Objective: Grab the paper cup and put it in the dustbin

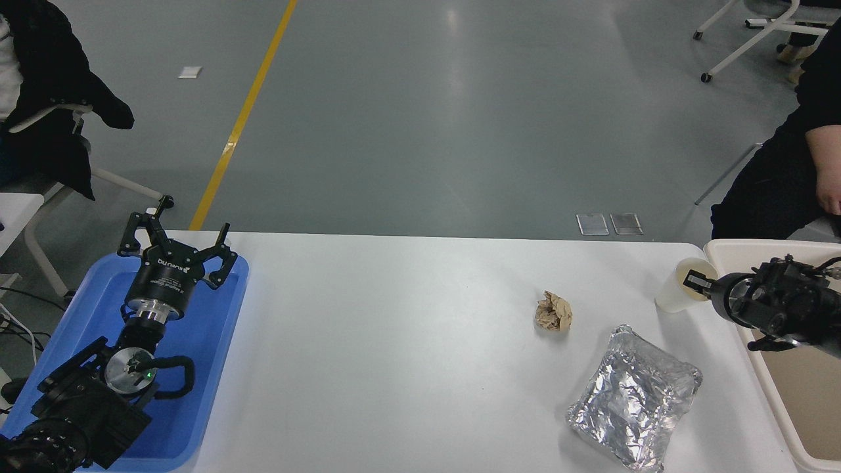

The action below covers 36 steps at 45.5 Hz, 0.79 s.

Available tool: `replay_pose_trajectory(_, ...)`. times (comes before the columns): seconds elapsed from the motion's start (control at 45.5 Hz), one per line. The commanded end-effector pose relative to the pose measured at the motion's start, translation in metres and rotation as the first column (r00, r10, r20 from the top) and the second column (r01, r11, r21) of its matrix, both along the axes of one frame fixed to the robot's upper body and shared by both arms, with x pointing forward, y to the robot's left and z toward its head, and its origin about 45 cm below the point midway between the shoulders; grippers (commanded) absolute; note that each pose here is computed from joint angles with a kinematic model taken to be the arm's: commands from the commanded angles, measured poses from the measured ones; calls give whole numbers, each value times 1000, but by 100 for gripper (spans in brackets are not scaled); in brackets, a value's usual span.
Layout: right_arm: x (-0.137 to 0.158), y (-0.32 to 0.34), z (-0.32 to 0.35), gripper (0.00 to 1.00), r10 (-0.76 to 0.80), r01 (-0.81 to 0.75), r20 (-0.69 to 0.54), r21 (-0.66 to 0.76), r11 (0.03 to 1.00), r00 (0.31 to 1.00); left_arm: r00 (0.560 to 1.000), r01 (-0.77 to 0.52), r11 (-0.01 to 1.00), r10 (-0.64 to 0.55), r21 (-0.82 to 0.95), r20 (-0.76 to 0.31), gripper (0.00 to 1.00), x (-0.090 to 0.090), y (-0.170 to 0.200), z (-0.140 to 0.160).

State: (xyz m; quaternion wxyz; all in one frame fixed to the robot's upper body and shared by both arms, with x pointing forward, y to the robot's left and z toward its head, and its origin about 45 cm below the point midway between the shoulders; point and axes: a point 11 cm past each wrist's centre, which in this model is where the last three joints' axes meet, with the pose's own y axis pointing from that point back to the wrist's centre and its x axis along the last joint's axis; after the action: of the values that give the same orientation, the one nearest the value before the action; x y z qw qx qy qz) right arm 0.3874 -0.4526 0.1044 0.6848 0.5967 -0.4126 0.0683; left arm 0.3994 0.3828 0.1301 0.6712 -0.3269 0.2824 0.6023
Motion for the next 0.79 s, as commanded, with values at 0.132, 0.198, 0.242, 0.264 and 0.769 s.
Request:
replay_pose_trajectory(0.132, 12, -10, 33, 0, 5, -5, 34, -2, 1000, 999, 1000, 1, 1000, -1, 0, 0, 100, 0, 0, 0)
replay_pose_trajectory(0.198, 14, -15, 51, 0, -2, 2, 43, 13, 1000, 999, 1000, 1, 1000, -1, 0, -1, 100, 0, 0, 0)
replay_pose_trajectory(0.242, 12, -21, 65, 0, -5, 4, 39, 15, 1000, 999, 1000, 2, 1000, -2, -1, -1, 100, 0, -1, 0)
replay_pose_trajectory(0.264, 12, -24, 74, 0, -2, 2, 38, 13, 1000, 999, 1000, 1, 1000, -1, 0, 0, 100, 0, 0, 0)
replay_pose_trajectory(0.769, 20, -49, 255, 0, 12, -14, 53, 36, 999, 999, 1000, 2, 1000, -2, -1, -1, 100, 0, -1, 0)
